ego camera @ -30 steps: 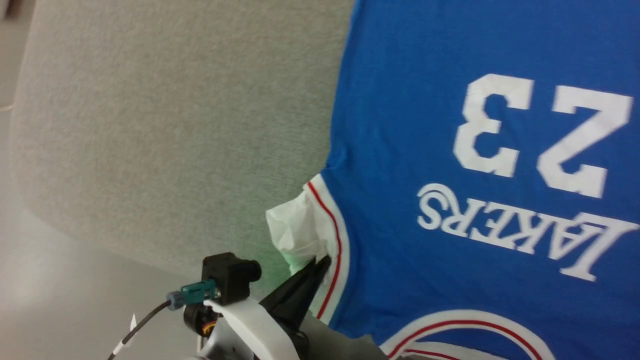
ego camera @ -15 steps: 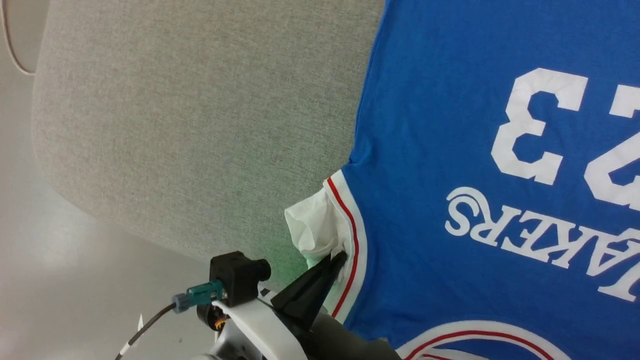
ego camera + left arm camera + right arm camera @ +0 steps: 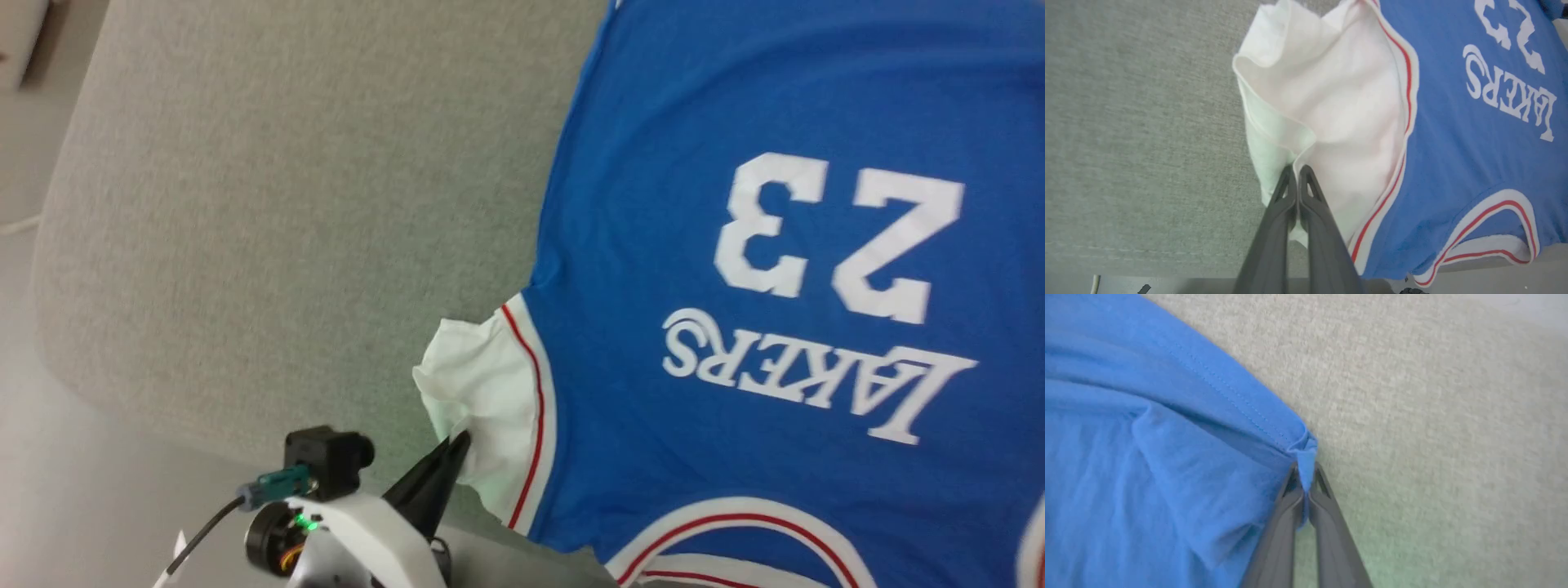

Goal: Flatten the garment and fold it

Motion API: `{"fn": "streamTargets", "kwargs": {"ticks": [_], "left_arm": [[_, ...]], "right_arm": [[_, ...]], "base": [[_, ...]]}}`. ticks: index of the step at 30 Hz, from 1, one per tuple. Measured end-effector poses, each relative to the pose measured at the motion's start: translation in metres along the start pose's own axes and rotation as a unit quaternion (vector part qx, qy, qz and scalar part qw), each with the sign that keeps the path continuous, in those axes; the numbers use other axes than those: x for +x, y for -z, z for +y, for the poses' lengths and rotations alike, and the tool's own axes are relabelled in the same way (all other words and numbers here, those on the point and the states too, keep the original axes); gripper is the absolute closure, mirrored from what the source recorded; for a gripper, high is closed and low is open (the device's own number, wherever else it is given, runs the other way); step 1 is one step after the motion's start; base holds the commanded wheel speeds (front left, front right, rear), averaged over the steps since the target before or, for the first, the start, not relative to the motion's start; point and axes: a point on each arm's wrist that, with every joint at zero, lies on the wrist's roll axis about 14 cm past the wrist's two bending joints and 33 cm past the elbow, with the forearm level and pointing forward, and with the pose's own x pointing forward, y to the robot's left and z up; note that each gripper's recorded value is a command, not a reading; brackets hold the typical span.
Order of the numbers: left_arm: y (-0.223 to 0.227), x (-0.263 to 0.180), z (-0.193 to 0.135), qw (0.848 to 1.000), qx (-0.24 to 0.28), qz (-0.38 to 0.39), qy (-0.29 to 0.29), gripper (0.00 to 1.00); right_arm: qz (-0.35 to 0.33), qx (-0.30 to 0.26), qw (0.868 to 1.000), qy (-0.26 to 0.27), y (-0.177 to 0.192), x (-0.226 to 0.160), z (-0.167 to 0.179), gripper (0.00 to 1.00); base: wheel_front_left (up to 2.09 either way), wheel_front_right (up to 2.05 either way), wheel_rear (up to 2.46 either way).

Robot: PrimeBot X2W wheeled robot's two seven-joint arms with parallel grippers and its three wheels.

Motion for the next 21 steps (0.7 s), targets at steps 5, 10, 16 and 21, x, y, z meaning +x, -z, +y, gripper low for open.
{"fn": "streamTargets", "kwargs": {"ticks": [5,10,16,21], "left_arm": [[-0.002,-0.014,-0.003,1.0,-0.006,-0.019,0.004,1.0],[-0.009,-0.027,-0.008,0.999,-0.007,-0.049,0.011,1.0],[-0.022,-0.038,-0.018,0.996,-0.006,-0.088,0.027,1.0],[-0.03,-0.042,-0.031,0.993,-0.002,-0.11,0.046,1.0]], "right_arm": [[0.0,0.01,1.0,-0.001,0.039,-0.047,-0.006,1.0],[0.0,0.016,1.0,0.02,0.073,-0.103,-0.02,1.0],[-0.013,0.043,0.998,0.037,0.102,-0.17,-0.027,1.0],[-0.015,0.091,0.994,0.06,0.14,-0.217,-0.029,1.0]], "base": [[0.0,0.0,0.0],[0.0,0.0,0.0],[0.0,0.0,0.0],[0.0,0.0,0.0]]}}
